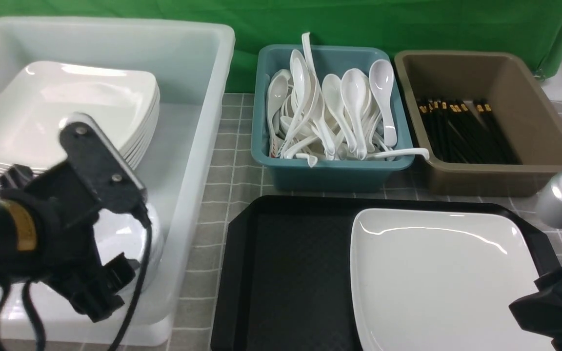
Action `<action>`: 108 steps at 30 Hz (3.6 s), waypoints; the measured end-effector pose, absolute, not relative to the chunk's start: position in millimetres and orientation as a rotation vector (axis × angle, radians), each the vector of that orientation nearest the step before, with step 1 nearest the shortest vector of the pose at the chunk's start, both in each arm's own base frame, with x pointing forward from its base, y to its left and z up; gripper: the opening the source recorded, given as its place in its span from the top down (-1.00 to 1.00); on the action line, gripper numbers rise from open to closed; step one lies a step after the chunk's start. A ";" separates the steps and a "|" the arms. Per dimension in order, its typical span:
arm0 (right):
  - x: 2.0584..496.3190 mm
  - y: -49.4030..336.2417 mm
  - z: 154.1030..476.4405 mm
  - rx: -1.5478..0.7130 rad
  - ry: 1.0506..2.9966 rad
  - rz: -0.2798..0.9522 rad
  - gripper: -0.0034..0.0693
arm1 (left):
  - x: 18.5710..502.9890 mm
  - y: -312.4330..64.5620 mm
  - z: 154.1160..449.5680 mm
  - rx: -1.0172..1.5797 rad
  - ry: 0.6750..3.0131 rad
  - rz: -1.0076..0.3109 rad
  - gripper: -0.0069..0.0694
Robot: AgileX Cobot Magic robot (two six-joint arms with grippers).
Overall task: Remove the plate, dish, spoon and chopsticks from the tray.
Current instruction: Use the left arm to put the small plate into the large storage box on the left, then use the right arm to grab a plate from the dinner plate, then use the right arm to put the plate into the large storage box on the left
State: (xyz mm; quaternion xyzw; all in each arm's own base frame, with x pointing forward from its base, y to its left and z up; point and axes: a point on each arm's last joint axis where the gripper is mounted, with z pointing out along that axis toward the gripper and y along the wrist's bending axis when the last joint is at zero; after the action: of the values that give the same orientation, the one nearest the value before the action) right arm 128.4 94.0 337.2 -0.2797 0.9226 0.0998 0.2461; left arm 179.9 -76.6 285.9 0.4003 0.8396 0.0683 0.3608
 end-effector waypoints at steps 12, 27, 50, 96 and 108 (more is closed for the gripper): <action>161.9 121.0 324.1 -0.708 2.736 0.246 0.41 | 107.5 -59.0 355.8 0.713 1.870 -0.198 0.37; 170.9 245.9 214.5 -0.869 2.892 -0.202 -0.50 | 56.8 -55.3 345.5 0.724 1.596 -0.455 0.79; 211.2 248.4 160.2 -0.858 2.926 -0.343 -0.28 | 57.0 -55.3 344.3 0.723 1.596 -0.454 0.79; 128.1 233.5 400.8 -1.063 2.385 0.153 0.75 | 59.4 -52.1 342.6 0.734 1.605 -0.380 0.79; 149.6 259.8 471.7 -1.413 1.837 -0.017 0.75 | 56.0 -23.8 345.2 0.569 1.770 -0.154 0.79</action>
State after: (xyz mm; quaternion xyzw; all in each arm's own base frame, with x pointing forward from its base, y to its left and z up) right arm 149.6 259.8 471.7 -0.5588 0.7264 -0.0066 0.4001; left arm 56.0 -23.8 345.2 0.2451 0.7621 -0.0664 0.5956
